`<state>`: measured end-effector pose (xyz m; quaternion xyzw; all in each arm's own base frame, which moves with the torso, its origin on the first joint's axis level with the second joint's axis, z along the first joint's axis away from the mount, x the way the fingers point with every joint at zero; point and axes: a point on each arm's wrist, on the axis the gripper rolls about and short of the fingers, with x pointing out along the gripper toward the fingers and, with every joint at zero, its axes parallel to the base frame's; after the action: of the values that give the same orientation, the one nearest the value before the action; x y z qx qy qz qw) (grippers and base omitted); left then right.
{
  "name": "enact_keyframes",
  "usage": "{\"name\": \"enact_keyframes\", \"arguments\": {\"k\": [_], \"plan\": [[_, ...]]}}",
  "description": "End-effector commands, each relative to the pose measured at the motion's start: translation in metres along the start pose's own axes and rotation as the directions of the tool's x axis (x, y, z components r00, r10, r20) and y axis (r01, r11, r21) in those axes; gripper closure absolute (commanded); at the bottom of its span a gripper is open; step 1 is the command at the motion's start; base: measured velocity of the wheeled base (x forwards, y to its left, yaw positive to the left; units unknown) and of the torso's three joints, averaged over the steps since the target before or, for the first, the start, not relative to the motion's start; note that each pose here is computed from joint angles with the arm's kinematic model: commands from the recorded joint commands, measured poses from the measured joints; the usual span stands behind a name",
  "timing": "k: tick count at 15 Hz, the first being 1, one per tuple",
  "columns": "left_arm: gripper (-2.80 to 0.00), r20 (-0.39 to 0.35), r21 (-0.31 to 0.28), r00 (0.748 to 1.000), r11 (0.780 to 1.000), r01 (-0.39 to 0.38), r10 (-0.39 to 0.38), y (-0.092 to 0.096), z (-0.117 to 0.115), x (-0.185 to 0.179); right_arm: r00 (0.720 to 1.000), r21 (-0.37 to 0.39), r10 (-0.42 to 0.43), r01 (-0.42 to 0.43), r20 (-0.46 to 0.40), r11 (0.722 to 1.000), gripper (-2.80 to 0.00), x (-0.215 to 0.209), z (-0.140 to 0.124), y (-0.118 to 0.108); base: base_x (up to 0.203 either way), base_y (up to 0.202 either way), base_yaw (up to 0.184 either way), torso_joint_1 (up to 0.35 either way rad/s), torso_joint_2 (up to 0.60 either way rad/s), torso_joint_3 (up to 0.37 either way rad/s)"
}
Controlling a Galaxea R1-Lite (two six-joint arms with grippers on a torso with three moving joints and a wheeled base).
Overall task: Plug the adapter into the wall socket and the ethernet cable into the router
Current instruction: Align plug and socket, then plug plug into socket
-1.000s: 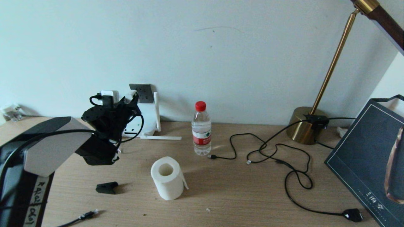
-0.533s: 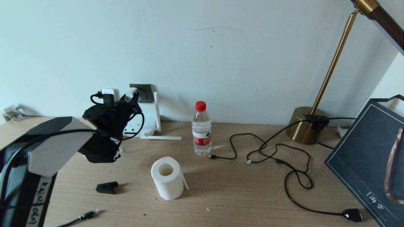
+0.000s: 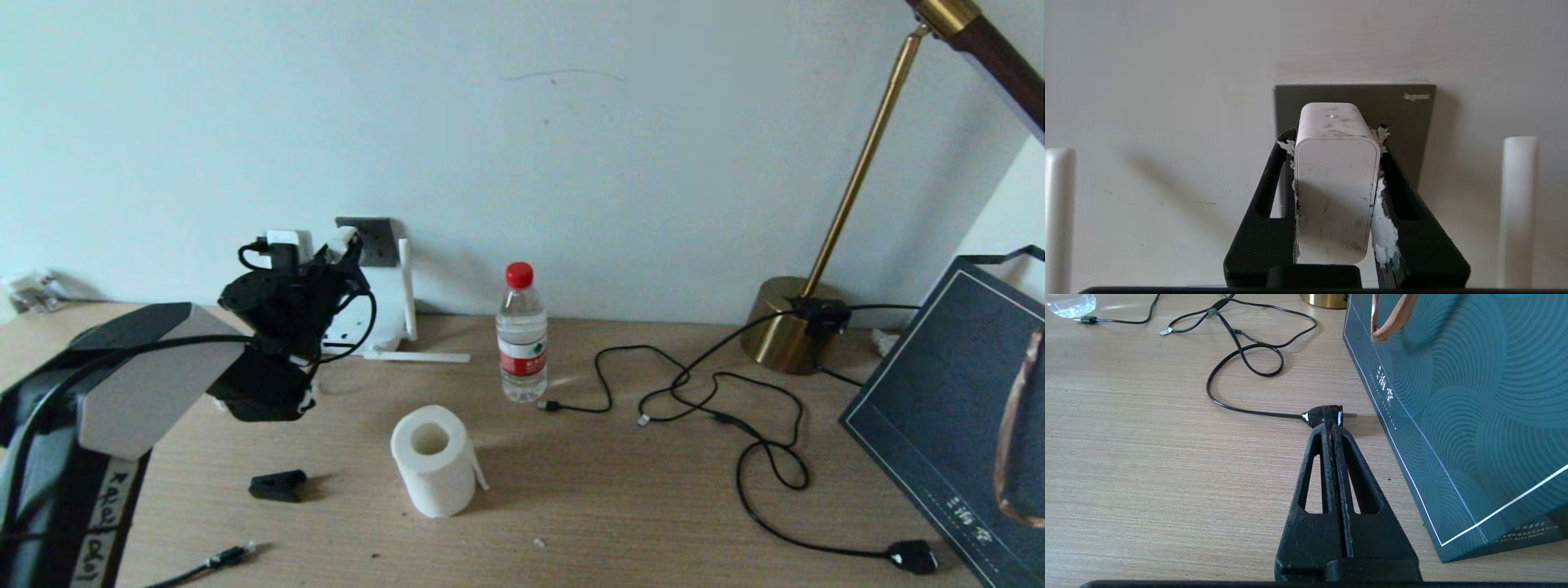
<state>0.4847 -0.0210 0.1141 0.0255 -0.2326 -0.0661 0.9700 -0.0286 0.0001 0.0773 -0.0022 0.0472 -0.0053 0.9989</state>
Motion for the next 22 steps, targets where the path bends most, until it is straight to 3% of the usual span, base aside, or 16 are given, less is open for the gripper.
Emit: {"name": "enact_keyframes", "arguments": {"k": [1, 22], "plan": [[0.0, 0.003, 0.001, 1.0, 1.0, 0.005, -0.005, -0.0023, -0.001, -0.0006, 1.0, 0.0, 0.0, 0.0, -0.002, 1.0, 0.0, 0.0001, -0.0001, 0.0, 0.0, 0.0, 0.0, 0.0, 0.0, 0.0], [0.0, -0.004, 0.015, 1.0, 1.0, -0.016, 0.016, -0.0005, -0.0101, 0.002, 1.0, 0.0, 0.0, 0.0, -0.002, 1.0, 0.0, 0.0001, -0.0001, 0.0, 0.0, 0.0, 0.0, 0.0, 0.0, 0.0]]}}
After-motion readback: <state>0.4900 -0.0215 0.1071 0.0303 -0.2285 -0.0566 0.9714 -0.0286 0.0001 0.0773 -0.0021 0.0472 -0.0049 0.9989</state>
